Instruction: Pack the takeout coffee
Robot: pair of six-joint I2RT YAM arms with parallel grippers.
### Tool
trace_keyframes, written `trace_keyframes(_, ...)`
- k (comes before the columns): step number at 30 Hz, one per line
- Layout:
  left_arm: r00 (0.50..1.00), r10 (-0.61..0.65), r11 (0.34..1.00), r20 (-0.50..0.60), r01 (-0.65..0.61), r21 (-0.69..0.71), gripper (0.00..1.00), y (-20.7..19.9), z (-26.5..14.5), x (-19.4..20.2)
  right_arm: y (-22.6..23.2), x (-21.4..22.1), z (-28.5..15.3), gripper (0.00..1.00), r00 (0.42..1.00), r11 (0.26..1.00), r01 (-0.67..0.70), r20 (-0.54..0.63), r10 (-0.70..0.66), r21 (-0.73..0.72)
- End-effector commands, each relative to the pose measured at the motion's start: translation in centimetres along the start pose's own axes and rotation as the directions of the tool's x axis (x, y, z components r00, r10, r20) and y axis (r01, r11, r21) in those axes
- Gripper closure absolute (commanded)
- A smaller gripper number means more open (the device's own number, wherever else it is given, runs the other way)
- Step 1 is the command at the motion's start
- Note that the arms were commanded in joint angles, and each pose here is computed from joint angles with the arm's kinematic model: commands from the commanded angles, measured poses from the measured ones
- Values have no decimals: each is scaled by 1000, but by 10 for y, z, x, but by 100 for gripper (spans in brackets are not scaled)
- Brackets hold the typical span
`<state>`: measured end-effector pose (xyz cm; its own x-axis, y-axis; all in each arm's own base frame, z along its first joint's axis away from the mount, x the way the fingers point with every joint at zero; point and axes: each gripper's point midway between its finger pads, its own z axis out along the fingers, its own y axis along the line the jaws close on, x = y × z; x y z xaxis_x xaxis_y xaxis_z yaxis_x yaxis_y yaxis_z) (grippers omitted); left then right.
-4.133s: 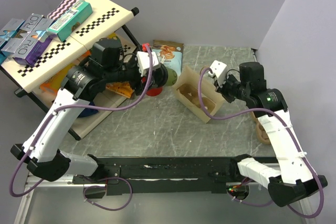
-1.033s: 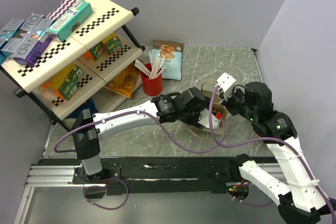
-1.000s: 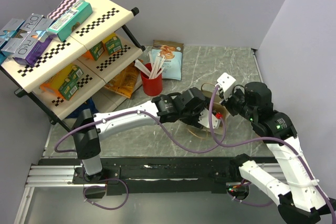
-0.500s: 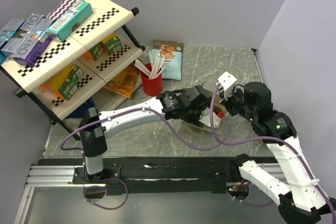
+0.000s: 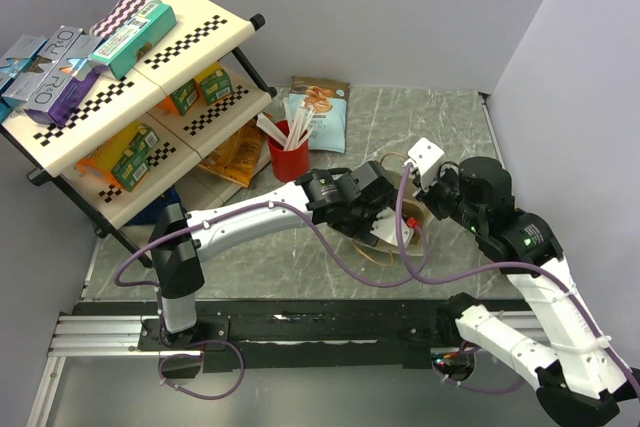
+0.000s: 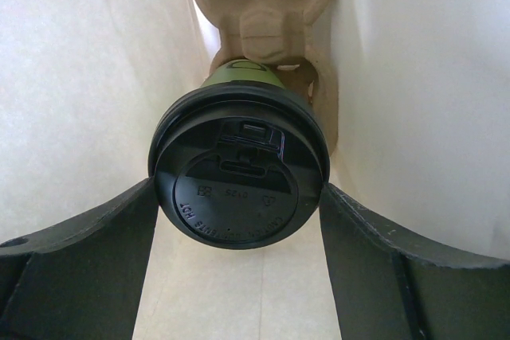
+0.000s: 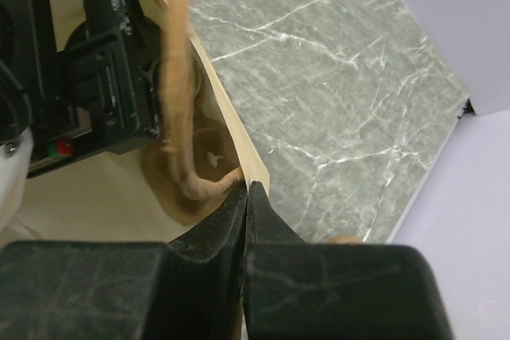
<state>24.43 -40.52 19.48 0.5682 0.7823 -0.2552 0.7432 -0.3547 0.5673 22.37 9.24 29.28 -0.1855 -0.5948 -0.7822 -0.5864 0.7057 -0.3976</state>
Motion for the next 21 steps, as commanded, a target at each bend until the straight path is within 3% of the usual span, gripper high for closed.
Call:
trace_keyframes(1,999,36,999,3,-36,7,99,4,-9,0,-20,-31,-7,100,995,997,-6,98,-2,82)
trace_keyframes(11,999,-15,1000,-35,16,24,99,-6,9,15,-12,-36,-10,100,993,999,-10,118,6,37)
trace_keyframes(21,998,-49,999,-45,48,-22,99,-2,28,20,21,-41,-14,100,985,990,-17,170,40,-137)
